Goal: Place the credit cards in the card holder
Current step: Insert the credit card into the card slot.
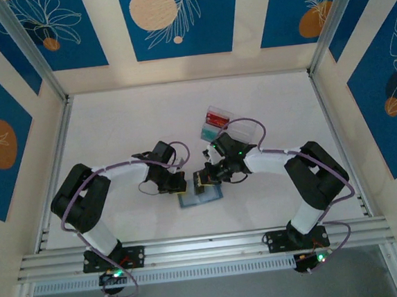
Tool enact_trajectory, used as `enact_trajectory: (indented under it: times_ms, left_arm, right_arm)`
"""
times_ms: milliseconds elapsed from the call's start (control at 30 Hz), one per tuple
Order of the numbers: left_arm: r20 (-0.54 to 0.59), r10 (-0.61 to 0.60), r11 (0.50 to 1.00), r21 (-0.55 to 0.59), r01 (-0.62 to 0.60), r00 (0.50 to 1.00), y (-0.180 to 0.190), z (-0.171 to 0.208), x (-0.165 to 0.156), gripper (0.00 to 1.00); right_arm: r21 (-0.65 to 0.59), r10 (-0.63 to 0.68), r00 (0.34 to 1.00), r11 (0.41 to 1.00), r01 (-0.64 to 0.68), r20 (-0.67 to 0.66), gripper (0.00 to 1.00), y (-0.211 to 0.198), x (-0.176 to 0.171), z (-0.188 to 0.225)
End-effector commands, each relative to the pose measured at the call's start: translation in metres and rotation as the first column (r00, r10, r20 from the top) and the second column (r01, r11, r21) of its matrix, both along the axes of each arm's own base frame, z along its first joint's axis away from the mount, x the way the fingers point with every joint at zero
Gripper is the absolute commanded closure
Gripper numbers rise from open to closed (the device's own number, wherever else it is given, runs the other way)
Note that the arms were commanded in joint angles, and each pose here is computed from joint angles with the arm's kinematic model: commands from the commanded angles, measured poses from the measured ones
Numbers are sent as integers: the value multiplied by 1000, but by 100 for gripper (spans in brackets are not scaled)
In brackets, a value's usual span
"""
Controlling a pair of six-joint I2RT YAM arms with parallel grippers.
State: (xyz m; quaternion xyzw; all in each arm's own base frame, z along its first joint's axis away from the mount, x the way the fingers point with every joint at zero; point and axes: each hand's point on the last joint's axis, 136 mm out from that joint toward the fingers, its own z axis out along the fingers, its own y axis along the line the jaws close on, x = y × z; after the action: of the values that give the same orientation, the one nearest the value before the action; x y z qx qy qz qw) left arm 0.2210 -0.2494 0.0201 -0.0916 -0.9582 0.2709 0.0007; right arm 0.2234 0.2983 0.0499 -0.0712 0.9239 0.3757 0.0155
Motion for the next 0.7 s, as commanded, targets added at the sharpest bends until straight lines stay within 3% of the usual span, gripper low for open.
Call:
enact_trajectory:
  times_ms: [0, 667]
  left_arm:
    - [-37, 3, 996, 90, 1, 999, 21, -16, -10, 96]
    - [-33, 0, 996, 94, 3, 999, 21, -16, -9, 96]
  right_arm:
    - [28, 16, 998, 1000, -14, -67, 100, 2, -13, -5]
    - [-29, 41, 976, 998, -48, -213, 100, -12, -44, -36]
